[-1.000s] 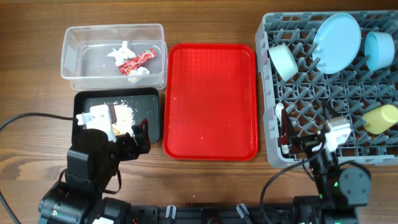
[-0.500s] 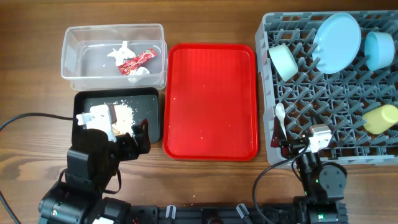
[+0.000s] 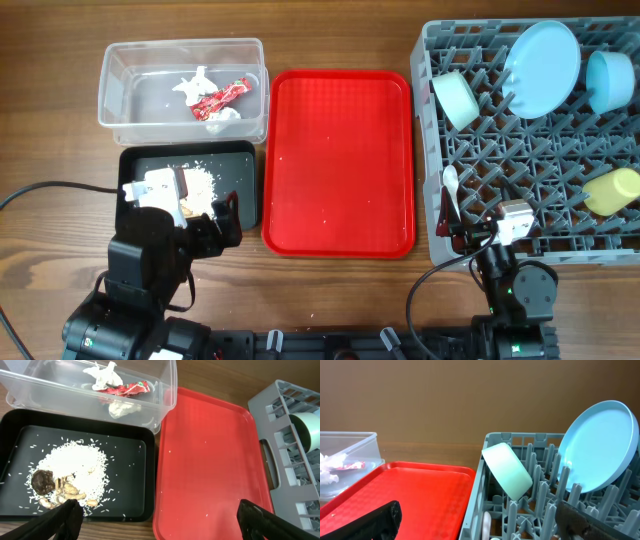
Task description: Sort waste into correct bins and load items into the dishwasher rack
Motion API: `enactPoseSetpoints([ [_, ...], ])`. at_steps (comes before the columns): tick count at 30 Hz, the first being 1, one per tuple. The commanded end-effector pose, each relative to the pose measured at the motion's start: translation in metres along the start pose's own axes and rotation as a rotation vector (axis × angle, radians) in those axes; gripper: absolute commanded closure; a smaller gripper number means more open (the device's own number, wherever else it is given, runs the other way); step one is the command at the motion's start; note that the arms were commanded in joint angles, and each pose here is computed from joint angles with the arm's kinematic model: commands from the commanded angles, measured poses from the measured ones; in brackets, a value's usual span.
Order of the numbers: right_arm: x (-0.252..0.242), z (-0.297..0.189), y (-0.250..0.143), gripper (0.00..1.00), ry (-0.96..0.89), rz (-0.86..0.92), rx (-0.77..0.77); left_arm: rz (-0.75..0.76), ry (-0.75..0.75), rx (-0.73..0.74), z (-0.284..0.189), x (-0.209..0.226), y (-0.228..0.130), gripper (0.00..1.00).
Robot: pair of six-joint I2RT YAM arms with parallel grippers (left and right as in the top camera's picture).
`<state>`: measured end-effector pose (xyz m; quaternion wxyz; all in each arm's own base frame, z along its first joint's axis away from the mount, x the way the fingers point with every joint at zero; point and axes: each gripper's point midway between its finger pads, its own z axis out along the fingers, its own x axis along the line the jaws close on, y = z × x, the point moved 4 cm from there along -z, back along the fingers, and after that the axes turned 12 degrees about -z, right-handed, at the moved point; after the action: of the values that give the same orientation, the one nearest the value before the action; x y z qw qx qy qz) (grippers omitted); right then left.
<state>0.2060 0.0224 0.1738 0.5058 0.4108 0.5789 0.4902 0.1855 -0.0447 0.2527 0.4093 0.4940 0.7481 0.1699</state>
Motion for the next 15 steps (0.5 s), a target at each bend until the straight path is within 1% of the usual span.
enactPoseSetpoints([
  [1, -0.0036, -0.0008, 0.0019, 0.00, -0.026, 0.001, -0.010, -0.004, 0.010, -0.004, 0.0014, 0.0017, -0.0005, 0.00],
  [13, -0.0036, -0.0008, 0.0019, 0.00, -0.026, 0.001, -0.010, -0.005, 0.012, -0.006, 0.0010, 0.0022, -0.0003, 0.00],
  [15, -0.0036, -0.0008, 0.0019, 0.00, -0.026, 0.001, -0.010, -0.035, 0.043, -0.024, -0.0014, 0.0113, 0.0023, 0.00],
])
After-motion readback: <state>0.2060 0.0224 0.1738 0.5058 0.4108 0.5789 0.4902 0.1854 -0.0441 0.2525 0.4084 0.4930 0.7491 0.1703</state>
